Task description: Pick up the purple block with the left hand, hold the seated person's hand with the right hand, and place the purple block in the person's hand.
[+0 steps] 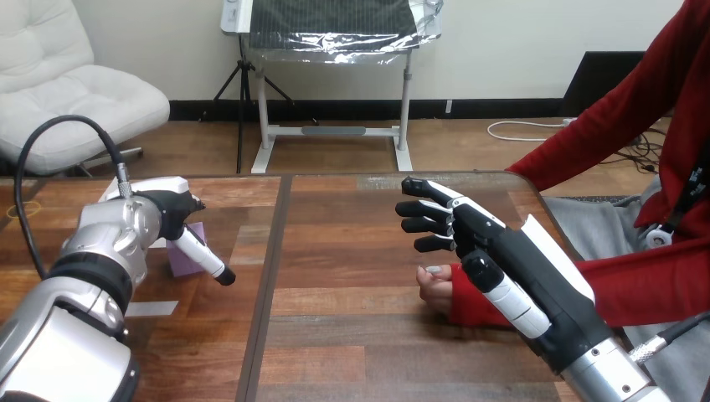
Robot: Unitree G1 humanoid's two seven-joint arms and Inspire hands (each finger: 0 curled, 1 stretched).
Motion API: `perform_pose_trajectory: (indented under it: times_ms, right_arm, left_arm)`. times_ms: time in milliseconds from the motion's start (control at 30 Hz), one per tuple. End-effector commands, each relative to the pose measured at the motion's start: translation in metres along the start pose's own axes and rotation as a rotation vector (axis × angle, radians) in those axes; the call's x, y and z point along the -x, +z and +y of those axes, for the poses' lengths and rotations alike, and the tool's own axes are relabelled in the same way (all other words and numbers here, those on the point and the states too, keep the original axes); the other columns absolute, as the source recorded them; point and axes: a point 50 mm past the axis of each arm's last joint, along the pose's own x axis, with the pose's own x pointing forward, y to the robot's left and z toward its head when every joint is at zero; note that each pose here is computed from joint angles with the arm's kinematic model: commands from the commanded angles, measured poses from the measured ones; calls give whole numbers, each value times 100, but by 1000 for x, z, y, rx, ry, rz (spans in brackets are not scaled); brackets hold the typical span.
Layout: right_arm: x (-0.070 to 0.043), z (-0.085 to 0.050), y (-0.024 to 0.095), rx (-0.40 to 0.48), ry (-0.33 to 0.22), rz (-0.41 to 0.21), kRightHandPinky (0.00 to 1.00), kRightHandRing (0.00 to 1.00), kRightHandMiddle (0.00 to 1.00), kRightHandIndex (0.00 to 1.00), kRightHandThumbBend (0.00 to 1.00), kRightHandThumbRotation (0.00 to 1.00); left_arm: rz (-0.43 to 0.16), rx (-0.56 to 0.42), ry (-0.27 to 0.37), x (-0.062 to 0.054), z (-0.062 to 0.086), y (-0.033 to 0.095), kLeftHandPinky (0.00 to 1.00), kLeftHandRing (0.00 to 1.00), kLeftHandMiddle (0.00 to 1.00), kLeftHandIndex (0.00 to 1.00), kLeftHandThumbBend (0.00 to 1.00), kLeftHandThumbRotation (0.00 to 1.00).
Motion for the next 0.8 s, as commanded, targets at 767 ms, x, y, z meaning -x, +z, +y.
perform_pose_trajectory:
  times_ms: [767]
  right_arm:
    - [-8, -12, 15, 46, -25, -60, 78, 83, 84, 89, 100, 100]
  left_arm:
    - [-15, 9, 139, 7, 32, 4, 85, 96, 97, 94, 100, 40]
